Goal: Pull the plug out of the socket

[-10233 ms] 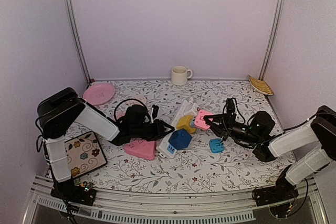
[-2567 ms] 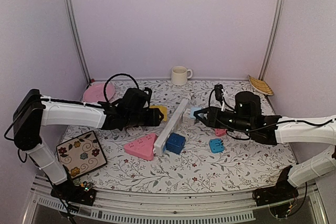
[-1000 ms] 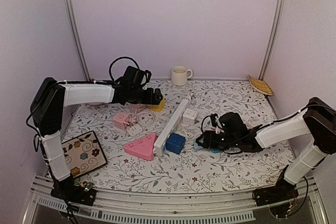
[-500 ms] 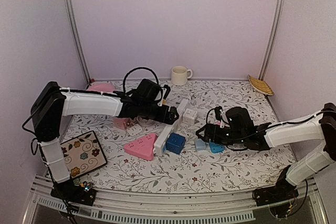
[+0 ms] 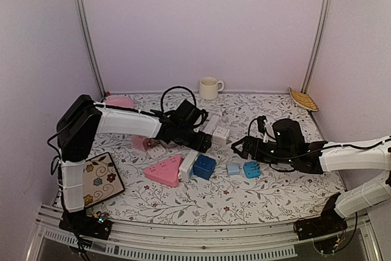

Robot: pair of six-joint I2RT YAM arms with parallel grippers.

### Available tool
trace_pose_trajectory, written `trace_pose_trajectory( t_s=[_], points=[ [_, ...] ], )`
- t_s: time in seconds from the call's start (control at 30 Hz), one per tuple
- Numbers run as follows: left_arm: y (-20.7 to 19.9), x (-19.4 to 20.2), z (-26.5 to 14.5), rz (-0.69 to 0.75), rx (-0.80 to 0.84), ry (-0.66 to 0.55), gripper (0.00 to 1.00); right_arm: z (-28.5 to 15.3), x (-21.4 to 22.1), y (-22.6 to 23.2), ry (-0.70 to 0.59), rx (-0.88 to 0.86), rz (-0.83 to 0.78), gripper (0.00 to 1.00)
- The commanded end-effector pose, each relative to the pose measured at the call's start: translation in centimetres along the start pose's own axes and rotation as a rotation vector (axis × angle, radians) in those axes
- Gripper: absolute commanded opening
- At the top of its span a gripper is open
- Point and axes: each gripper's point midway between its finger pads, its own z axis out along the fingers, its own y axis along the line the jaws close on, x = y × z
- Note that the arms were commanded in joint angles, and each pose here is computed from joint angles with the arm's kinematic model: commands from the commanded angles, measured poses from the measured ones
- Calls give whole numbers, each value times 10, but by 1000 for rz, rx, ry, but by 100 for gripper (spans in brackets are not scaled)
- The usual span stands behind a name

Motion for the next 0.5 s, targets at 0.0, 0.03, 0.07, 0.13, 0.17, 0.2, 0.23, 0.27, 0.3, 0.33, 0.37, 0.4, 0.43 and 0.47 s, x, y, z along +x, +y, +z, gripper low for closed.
trace_pose_trajectory(
  t_s=[0.0, 0.03, 0.07, 0.13, 0.17, 0.2, 0.23, 0.27, 0.3, 0.33, 0.37, 0.4, 0.43, 0.47],
  points=[
    [-7, -2, 5, 21, 2, 11, 80, -5, -6, -2, -22, 14, 0, 96],
    [-8, -1, 7, 19, 5, 17, 77, -4, -5, -2, -19, 15, 1, 96],
    [-9, 0, 8, 17, 6, 21, 75, -4, -4, -4, -16, 18, 3, 96],
    [-10, 2, 12, 8, 9, 29, 68, -3, -3, -4, -14, 18, 8, 96],
    [-11, 3, 13, 6, 11, 32, 65, -3, -2, -5, -13, 20, 10, 97],
    [-10, 4, 15, 3, 10, 33, 62, -3, -2, -5, -13, 21, 11, 97],
    [-11, 4, 16, -1, 11, 36, 59, -3, -3, -5, -14, 19, 13, 97],
    [-11, 5, 17, -4, 12, 38, 54, -3, -2, -5, -13, 20, 14, 97],
    [-12, 5, 17, -5, 14, 38, 49, -3, -2, -5, -14, 21, 16, 97],
    [-12, 5, 17, -7, 16, 38, 44, -4, -2, -5, -14, 19, 14, 98],
    [-13, 4, 17, -7, 16, 37, 39, -4, -3, -4, -16, 17, 14, 98],
    [-13, 4, 16, -9, 16, 35, 33, -4, -3, -4, -15, 16, 14, 98],
    [-13, 2, 14, -12, 18, 27, 28, -4, -3, -4, -17, 18, 15, 98],
    [-14, 1, 11, -14, 25, 17, 23, -4, -3, -4, -18, 18, 16, 98]
  ],
)
